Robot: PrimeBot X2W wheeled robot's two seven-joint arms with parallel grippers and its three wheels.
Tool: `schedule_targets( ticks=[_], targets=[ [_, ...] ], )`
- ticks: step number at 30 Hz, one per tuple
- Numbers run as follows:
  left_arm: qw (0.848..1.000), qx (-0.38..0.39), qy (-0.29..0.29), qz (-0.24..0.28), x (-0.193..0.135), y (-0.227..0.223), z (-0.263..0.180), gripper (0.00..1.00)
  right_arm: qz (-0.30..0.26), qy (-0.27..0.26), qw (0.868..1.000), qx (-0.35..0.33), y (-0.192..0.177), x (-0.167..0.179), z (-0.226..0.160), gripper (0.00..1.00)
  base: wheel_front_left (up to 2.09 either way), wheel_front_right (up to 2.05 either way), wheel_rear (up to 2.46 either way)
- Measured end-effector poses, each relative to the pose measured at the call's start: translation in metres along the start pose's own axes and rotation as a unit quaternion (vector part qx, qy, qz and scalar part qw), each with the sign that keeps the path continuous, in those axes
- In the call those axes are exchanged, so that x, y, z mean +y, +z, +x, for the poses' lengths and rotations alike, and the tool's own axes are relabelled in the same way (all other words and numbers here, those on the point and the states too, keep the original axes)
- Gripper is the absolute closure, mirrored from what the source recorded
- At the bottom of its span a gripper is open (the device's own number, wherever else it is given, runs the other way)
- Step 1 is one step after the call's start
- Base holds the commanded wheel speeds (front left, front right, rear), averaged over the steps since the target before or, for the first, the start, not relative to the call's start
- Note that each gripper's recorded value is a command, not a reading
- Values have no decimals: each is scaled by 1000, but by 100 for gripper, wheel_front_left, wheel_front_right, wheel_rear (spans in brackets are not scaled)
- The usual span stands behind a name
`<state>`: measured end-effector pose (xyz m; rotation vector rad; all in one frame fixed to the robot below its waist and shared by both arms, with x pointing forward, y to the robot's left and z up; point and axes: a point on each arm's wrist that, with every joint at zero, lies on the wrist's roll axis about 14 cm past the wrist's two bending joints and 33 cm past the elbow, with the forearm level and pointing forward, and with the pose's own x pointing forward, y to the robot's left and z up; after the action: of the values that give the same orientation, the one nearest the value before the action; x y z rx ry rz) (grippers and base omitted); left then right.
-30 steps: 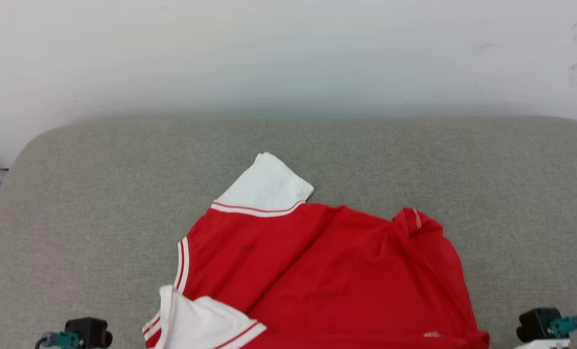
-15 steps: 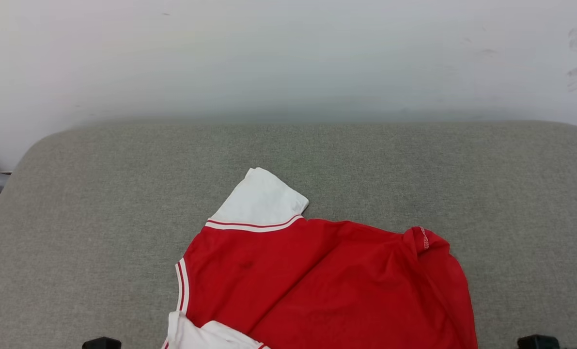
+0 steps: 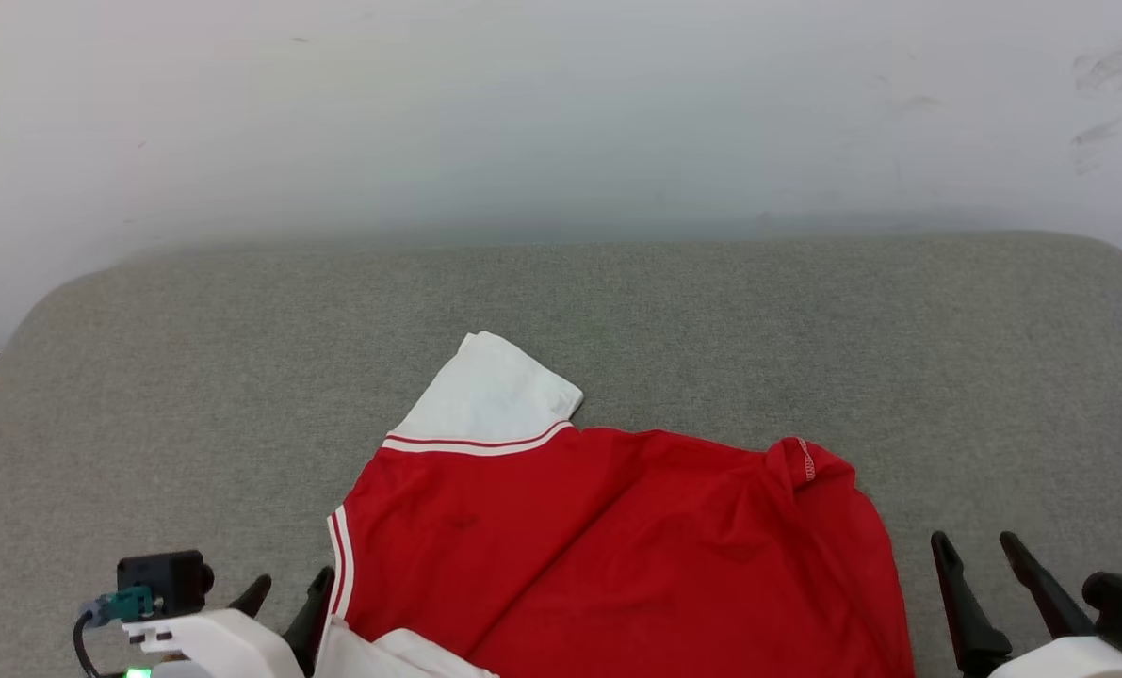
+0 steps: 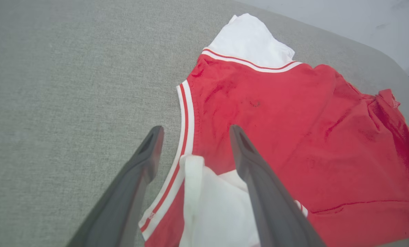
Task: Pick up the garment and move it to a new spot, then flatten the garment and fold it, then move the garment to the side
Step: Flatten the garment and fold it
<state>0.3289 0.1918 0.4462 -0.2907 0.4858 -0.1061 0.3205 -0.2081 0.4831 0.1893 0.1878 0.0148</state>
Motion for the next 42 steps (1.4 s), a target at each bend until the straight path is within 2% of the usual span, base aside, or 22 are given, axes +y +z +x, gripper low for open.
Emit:
schedule_targets(
  ticks=[7,14,21,26,34,40,41,42],
  targets=[
    [994,-95,-31,49,-28,59,26,0,-26,-8,997,-66,38,2,6,0,0,0,0],
    [989,-101,-80,73,-53,100,86,0,-36,-17,995,-86,55,1,31,0,0,0,0],
    [988,-24,-125,89,-73,111,155,0,-37,-32,996,-74,47,-7,49,0,0,0,0],
    [978,97,-151,104,-92,86,209,0,-24,-63,996,-66,34,-28,53,0,0,0,0],
    [959,228,-106,132,-69,48,248,0,-13,-92,995,-44,14,-46,51,0,0,0,0],
    [934,310,-77,162,-53,22,258,0,0,-114,993,-32,2,-59,46,0,0,0,0],
    [931,321,-76,160,-52,18,258,45,4,-117,993,-30,0,-60,45,0,0,0,0],
    [929,328,-77,156,-53,17,258,84,8,-119,992,-28,-2,-61,44,0,0,0,0]
  ],
)
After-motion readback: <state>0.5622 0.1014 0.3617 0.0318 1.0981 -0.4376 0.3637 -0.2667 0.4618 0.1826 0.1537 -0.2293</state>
